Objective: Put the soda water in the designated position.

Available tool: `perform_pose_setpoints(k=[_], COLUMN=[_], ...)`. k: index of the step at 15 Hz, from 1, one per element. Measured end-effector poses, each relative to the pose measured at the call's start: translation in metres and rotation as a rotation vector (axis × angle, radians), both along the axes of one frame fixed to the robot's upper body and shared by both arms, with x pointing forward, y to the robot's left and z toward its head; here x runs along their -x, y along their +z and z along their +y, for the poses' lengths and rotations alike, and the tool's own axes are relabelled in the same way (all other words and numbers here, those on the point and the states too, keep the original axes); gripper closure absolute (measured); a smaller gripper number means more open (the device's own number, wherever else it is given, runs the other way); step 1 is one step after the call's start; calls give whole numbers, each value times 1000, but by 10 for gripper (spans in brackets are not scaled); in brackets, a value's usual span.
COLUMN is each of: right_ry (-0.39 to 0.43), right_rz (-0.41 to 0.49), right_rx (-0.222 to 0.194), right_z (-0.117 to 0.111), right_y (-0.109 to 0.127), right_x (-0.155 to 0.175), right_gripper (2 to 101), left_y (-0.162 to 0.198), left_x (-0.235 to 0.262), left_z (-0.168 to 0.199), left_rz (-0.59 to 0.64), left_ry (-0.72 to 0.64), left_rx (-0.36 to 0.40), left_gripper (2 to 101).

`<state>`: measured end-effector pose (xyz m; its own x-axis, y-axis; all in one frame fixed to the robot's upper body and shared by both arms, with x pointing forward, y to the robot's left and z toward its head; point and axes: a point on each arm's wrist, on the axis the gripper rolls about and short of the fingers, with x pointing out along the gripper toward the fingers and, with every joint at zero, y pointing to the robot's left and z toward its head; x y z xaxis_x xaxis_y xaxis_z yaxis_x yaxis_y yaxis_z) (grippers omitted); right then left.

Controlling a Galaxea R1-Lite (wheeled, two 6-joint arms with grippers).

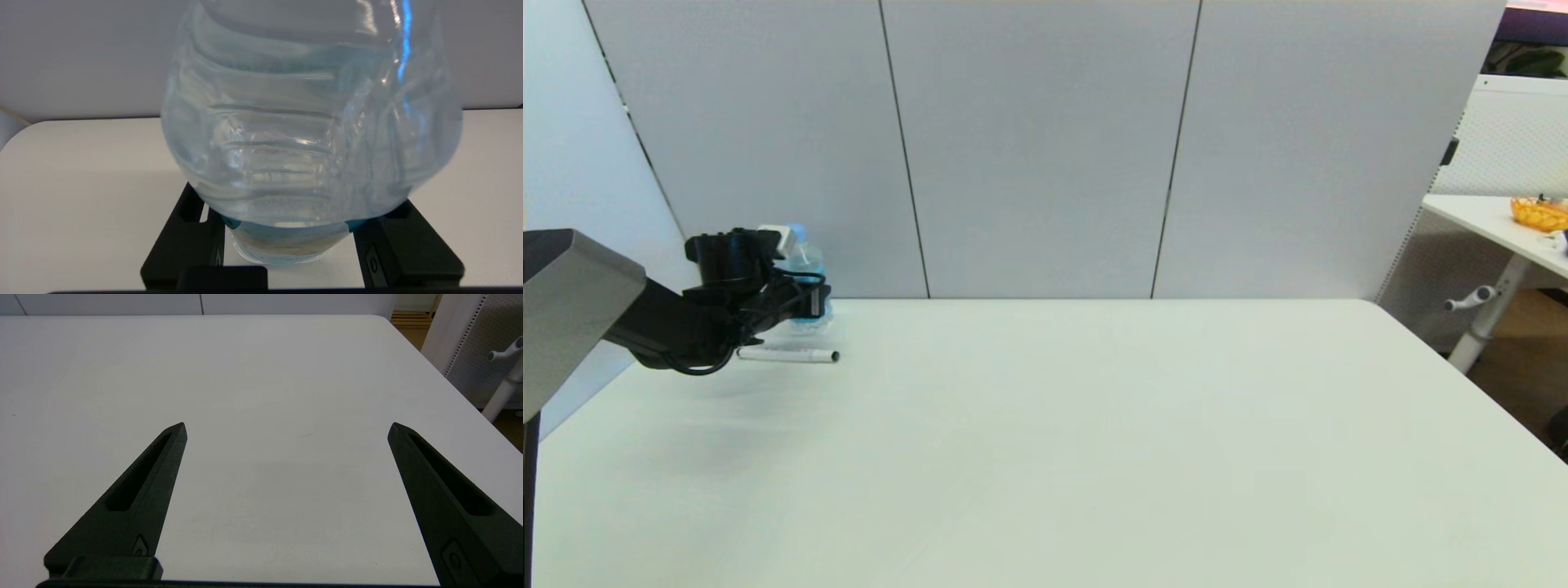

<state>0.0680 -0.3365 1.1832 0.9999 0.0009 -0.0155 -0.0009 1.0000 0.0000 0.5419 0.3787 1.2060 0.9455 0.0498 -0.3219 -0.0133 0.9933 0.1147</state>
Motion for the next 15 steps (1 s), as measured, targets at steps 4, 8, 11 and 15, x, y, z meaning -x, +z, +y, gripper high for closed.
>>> perform_pose_setpoints(k=[4, 8, 11, 15], right_ry=[0, 0, 0, 0], right_rz=[0, 0, 0, 0], right_rx=[0, 0, 1, 0], right_z=[0, 0, 0, 0], right_y=[0, 0, 0, 0], right_x=[0, 0, 0, 0], right_gripper=[50, 50, 50, 50], left_y=[-1, 0, 1, 3], left_x=[0, 0, 0, 2], left_z=[-1, -1, -1, -4], left_rz=[3, 1, -2, -3], left_ry=[-2, -2, -2, -10], left_rx=[0, -2, -1, -1], left_gripper=[458, 292, 218, 155])
